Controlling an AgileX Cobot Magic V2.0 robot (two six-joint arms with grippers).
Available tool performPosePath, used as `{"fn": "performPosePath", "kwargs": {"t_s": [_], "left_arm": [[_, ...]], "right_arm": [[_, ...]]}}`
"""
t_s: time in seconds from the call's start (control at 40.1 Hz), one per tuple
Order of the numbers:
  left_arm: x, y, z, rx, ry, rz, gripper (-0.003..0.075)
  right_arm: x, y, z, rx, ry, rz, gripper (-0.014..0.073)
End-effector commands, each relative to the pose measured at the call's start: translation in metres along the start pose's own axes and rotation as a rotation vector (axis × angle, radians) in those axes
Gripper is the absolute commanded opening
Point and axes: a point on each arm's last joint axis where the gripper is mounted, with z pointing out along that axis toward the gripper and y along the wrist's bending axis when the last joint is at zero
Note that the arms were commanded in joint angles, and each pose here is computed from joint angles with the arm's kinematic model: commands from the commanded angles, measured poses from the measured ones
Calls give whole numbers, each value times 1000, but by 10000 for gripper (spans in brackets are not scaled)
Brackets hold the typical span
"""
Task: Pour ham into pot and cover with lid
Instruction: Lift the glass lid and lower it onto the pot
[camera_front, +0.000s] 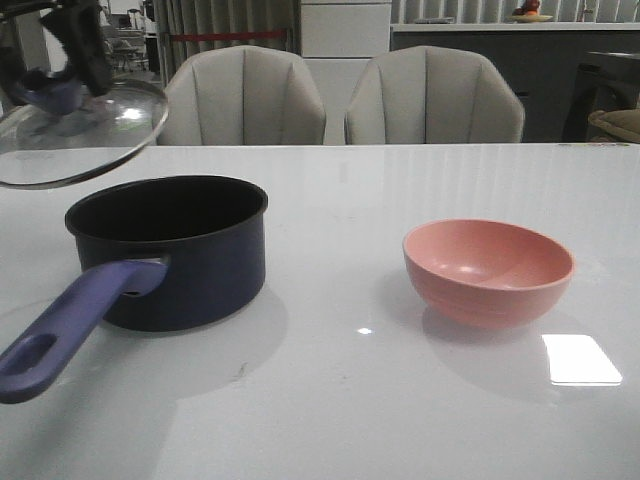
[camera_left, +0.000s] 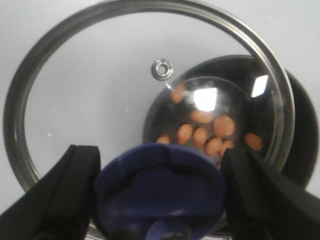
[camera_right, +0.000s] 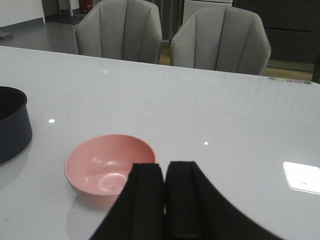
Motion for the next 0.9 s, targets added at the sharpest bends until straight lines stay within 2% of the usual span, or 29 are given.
{"fn": "performPosePath", "kwargs": {"t_s": [0.0,0.175,0.3,0.874], "left_arm": [[3,-34,-29,7,-53,109,291],[7,-65,-8,-14,-7,208,291],[8,-75,0,-8,11,230,292],[7,-75,16,-2,47,225,292]], "right_arm": [[-16,-1,-1,16,-102,-10,146],[-16,-1,-1,16,-102,-10,146],[-16,-1,-1,16,-102,-10,146],[-16,-1,-1,16,-102,-10,146]]}}
